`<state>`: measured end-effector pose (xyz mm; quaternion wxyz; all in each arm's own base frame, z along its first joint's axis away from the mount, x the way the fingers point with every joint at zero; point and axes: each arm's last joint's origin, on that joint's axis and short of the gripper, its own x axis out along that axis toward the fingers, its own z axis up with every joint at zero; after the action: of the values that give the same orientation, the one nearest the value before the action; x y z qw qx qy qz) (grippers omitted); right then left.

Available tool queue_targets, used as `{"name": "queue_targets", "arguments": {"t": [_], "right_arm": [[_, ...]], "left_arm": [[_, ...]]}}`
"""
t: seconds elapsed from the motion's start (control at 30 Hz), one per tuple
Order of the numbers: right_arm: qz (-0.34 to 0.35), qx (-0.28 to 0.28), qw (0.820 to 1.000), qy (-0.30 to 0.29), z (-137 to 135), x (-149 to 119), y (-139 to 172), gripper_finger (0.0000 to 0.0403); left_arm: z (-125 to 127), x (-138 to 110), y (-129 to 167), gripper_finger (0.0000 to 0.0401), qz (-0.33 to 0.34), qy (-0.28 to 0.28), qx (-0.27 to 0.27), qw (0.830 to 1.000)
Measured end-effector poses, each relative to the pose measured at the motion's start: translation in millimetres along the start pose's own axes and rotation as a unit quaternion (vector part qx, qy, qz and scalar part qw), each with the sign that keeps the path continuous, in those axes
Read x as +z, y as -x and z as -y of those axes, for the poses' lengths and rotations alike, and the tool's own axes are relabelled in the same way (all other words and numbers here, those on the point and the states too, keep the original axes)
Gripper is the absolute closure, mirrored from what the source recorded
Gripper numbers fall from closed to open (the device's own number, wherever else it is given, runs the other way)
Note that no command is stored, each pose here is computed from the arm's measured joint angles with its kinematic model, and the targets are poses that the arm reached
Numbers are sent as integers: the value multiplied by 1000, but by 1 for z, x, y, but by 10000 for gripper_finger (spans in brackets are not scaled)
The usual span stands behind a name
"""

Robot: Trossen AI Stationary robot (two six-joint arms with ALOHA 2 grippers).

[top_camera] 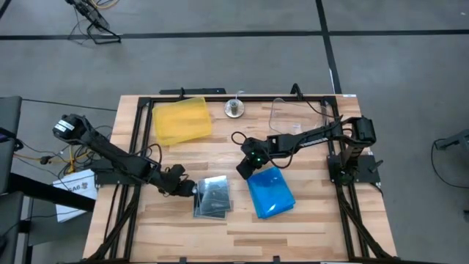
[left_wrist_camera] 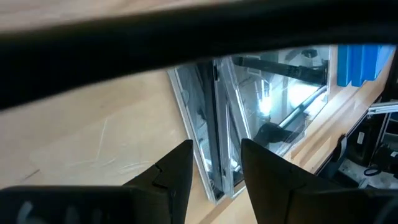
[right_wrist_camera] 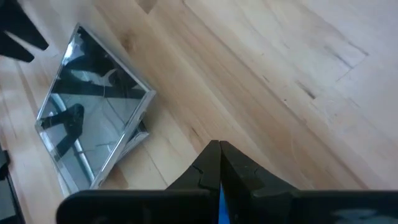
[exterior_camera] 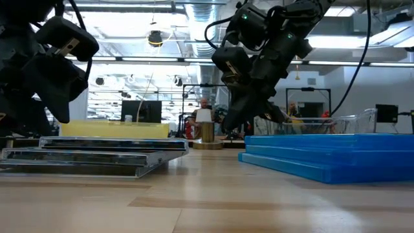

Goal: Pick & place jewel cases by type
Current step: Put the black CD case into the yellow bin

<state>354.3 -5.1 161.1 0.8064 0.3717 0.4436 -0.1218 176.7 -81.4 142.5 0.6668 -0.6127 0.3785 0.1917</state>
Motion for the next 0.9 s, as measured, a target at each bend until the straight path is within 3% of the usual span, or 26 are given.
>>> {"name": "queue_targets", "arguments": {"t": [0.3, 0.47, 0.6, 0.9], "right_arm": [[-49, 15, 998, -23, 1, -8, -19, 403], [-49, 34, 998, -2, -18, -11, -21, 403], [-40, 49, 998, 9, -32, -9, -18, 403], [-61, 16, 998, -8, -33, -19, -19, 403]], "left_arm": [[-4, -11, -27, 273, -7, 4, 6, 1000], [2, -12, -36, 273, 7, 3, -36, 999], [2, -12, -36, 273, 18, -2, -37, 999], [3, -9, -36, 273, 60, -6, -43, 997]]}}
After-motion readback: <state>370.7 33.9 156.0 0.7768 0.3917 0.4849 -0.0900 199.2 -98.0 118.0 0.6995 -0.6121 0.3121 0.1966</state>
